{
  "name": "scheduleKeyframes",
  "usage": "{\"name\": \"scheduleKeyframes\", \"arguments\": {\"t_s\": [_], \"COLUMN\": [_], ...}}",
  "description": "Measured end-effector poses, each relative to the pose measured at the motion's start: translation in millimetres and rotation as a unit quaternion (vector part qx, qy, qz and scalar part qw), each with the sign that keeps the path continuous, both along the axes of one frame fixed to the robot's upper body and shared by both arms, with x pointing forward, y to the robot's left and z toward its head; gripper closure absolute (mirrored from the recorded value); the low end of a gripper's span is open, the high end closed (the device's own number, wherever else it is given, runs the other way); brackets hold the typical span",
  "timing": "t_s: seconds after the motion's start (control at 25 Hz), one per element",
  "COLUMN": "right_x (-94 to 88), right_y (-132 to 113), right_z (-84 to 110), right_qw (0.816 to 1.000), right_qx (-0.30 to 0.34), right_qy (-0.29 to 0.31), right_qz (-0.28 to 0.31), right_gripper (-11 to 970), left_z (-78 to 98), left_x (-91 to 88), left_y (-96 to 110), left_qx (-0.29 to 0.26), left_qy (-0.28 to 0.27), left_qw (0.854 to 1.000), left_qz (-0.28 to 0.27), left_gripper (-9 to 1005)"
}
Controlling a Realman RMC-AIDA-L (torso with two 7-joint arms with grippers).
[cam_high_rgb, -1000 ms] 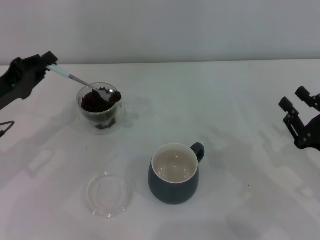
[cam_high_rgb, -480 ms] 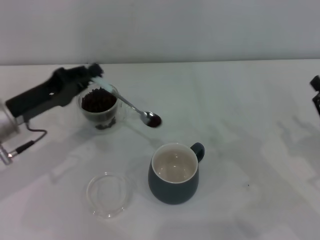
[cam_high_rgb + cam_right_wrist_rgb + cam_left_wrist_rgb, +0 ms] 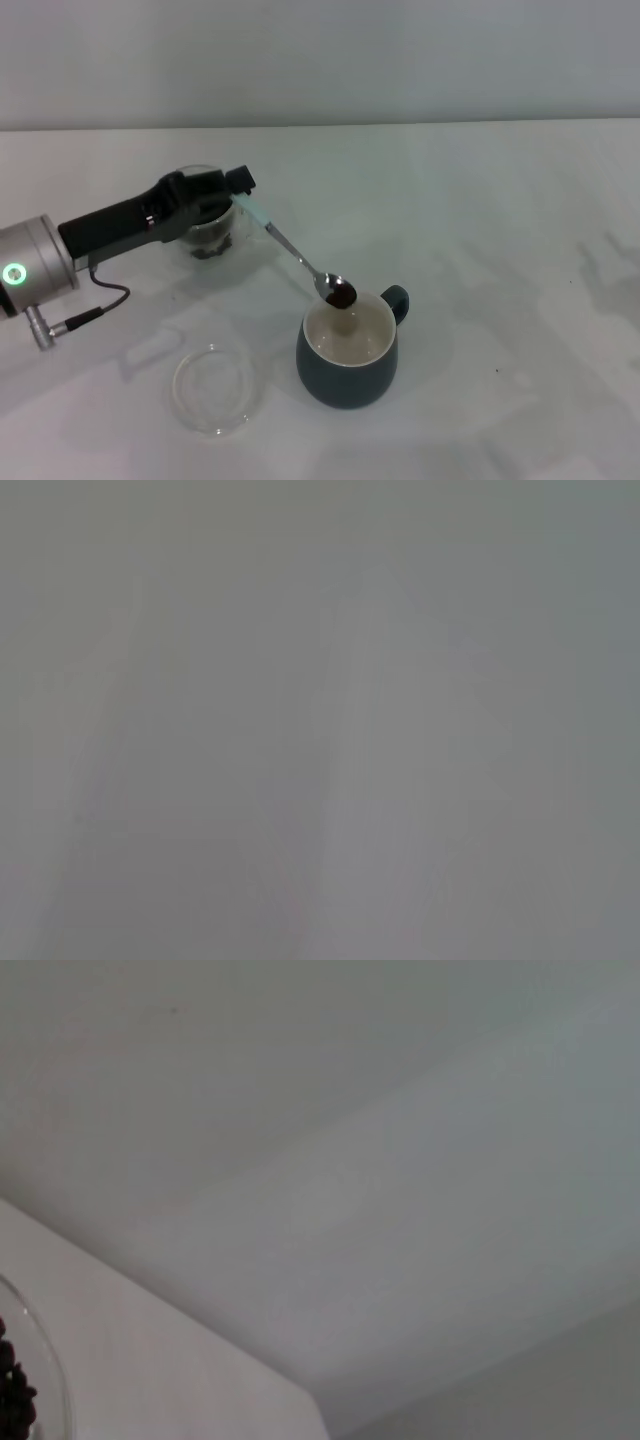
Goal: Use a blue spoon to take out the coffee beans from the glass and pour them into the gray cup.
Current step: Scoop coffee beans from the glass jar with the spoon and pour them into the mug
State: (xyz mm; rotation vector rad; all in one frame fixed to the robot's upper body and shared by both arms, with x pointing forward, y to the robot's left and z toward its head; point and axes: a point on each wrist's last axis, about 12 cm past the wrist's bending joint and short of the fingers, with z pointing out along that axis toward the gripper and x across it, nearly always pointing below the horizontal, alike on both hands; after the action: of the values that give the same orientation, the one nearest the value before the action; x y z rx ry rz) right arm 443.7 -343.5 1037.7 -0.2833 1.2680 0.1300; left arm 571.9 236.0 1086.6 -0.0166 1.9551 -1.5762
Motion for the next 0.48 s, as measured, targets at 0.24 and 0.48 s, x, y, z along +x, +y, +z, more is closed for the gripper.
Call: {"name": "scheduleKeyframes", "arguments": {"t_s": [0.24,0.48], "right_x": [-2.7,-2.6], "right_y": [-0.5,-0.6], "right_z": [-0.9,-1.2], "right_qw": [1.0,1.0], "right_qx": [0.001,0.001], "right_qy": [0.001,0.003], "right_qz": [-0.002,-0.002], "right_gripper": [566,566], "left_z": [-2.5,-1.8], "left_x": [-2.6,-2.2], "left_y": [-1.5,-1.1], "left_qx": [0.019,0.053], "left_qy": [-0.013,-0.044], "left_qw": [1.0,0.997], "left_qz": [-0.015,-0.035], "left_gripper": [864,865]}}
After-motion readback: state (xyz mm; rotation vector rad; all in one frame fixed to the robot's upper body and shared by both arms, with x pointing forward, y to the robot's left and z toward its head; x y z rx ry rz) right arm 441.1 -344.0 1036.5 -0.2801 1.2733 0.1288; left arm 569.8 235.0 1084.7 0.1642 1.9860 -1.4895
